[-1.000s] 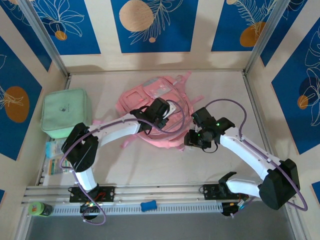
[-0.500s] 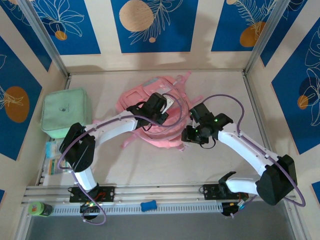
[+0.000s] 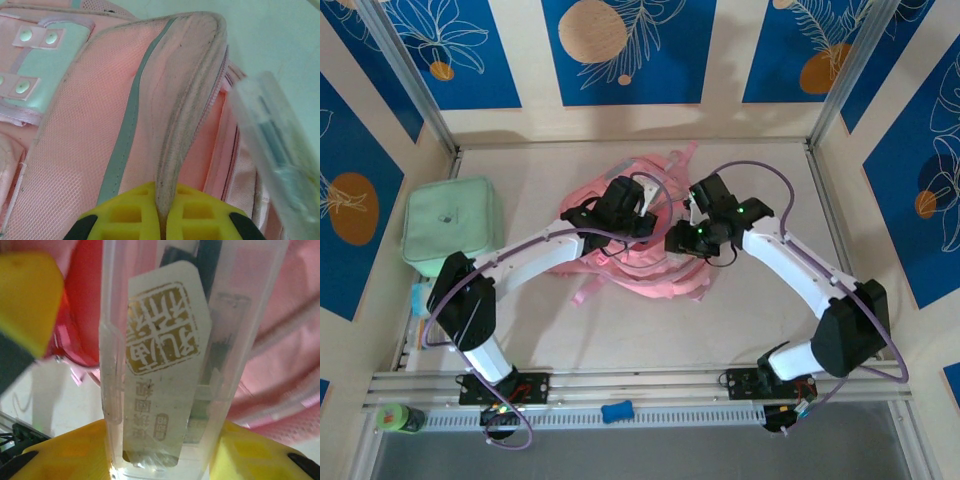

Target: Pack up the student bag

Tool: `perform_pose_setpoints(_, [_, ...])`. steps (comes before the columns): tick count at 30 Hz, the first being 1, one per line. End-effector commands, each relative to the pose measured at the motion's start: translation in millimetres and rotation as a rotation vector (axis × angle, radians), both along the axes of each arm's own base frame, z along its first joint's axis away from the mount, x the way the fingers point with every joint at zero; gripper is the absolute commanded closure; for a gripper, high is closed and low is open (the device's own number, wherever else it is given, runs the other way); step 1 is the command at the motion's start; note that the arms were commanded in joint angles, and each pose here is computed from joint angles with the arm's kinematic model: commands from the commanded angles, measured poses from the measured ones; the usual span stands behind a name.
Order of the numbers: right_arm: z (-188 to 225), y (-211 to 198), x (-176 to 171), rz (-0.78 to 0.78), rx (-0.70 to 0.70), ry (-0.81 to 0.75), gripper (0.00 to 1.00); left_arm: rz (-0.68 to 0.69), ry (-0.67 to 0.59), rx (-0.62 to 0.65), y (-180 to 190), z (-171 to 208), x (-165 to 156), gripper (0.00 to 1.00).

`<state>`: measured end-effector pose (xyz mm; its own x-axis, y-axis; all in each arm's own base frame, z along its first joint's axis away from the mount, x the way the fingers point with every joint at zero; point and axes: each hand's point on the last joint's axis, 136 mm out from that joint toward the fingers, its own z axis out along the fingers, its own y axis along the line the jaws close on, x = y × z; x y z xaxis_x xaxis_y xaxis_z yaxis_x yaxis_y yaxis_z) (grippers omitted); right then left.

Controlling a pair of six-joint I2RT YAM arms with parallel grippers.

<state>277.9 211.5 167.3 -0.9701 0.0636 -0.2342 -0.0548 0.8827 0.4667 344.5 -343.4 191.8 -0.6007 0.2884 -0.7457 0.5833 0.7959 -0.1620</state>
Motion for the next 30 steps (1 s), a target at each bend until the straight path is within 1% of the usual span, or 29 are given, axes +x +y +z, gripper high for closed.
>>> perform_pose_setpoints(1, [2, 13, 15, 0.022, 0.061, 0.020, 0.56, 0.004, -0.056, -0.158, -12, 45, -1, 1.00])
perform_pose_setpoints(7, [-5, 27, 41, 0.014, 0.075, 0.025, 0.50, 0.021, -0.065, -0.179, -11, 47, 1, 1.00])
perform_pose_setpoints(12, [-6, 29, 56, -0.005, 0.084, 0.025, 0.41, 0.027, -0.059, -0.186, -11, 45, 2, 1.00])
perform_pose_setpoints(16, [-2, 26, 54, -0.017, 0.113, 0.042, 0.40, 0.035, -0.044, -0.186, -9, 44, 2, 1.00])
perform_pose_setpoints(18, [2, 25, 46, -0.016, 0.137, 0.032, 0.40, 0.030, -0.040, -0.195, -9, 47, 1, 1.00])
perform_pose_setpoints(20, [2, 22, 37, -0.019, 0.160, 0.039, 0.43, 0.022, -0.040, -0.202, -10, 49, 0, 1.00])
perform_pose_setpoints(23, [-8, 11, 23, -0.056, 0.178, 0.094, 0.53, 0.015, -0.027, -0.207, -11, 51, -3, 1.00])
perform_pose_setpoints(25, [-11, 12, 16, -0.061, 0.227, 0.119, 0.60, 0.011, -0.019, -0.216, -12, 51, -4, 1.00])
perform_pose_setpoints(26, [-13, 14, 12, -0.059, 0.247, 0.129, 0.62, 0.009, -0.017, -0.221, -13, 53, -5, 1.00])
perform_pose_setpoints(30, [-15, 23, 15, -0.080, 0.297, 0.130, 0.72, 0.006, -0.017, -0.236, -14, 55, -5, 1.00])
